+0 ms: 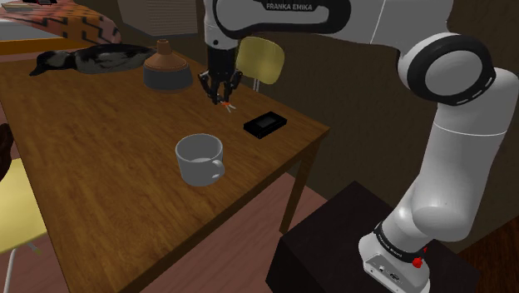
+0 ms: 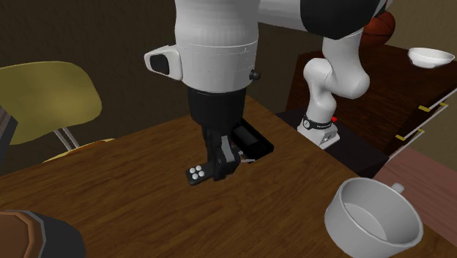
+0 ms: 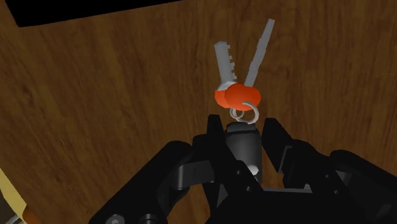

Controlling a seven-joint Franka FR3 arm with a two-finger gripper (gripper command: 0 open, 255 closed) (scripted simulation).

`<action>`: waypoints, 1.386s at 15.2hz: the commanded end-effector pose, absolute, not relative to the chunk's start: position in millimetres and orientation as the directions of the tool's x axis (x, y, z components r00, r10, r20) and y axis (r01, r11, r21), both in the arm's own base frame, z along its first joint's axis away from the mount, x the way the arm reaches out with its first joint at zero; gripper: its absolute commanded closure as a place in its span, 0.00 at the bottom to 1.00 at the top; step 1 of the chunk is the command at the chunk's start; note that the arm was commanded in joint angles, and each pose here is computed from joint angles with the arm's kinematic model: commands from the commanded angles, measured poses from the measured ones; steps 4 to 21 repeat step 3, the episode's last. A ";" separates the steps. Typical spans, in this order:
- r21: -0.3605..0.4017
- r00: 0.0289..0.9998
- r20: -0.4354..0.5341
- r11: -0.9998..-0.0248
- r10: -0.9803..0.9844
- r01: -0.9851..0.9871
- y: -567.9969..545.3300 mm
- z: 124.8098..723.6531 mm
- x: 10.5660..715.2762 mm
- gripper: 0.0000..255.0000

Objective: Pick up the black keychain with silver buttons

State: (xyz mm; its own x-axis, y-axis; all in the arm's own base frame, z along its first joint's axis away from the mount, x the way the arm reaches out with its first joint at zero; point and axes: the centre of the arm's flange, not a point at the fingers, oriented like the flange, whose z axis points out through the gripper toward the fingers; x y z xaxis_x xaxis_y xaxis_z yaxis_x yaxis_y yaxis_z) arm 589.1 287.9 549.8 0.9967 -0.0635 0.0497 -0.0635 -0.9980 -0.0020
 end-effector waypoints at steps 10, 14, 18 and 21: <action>-0.002 0.997 0.049 -0.998 -0.063 -0.063 288.1 560.4 588.6 1.00; -0.002 0.997 0.049 -0.998 -0.063 -0.063 288.1 560.4 588.6 1.00; -0.002 0.997 0.049 -0.998 -0.063 -0.063 288.1 560.4 588.6 1.00; -0.002 0.997 0.049 -0.998 -0.063 -0.063 288.1 560.4 588.6 1.00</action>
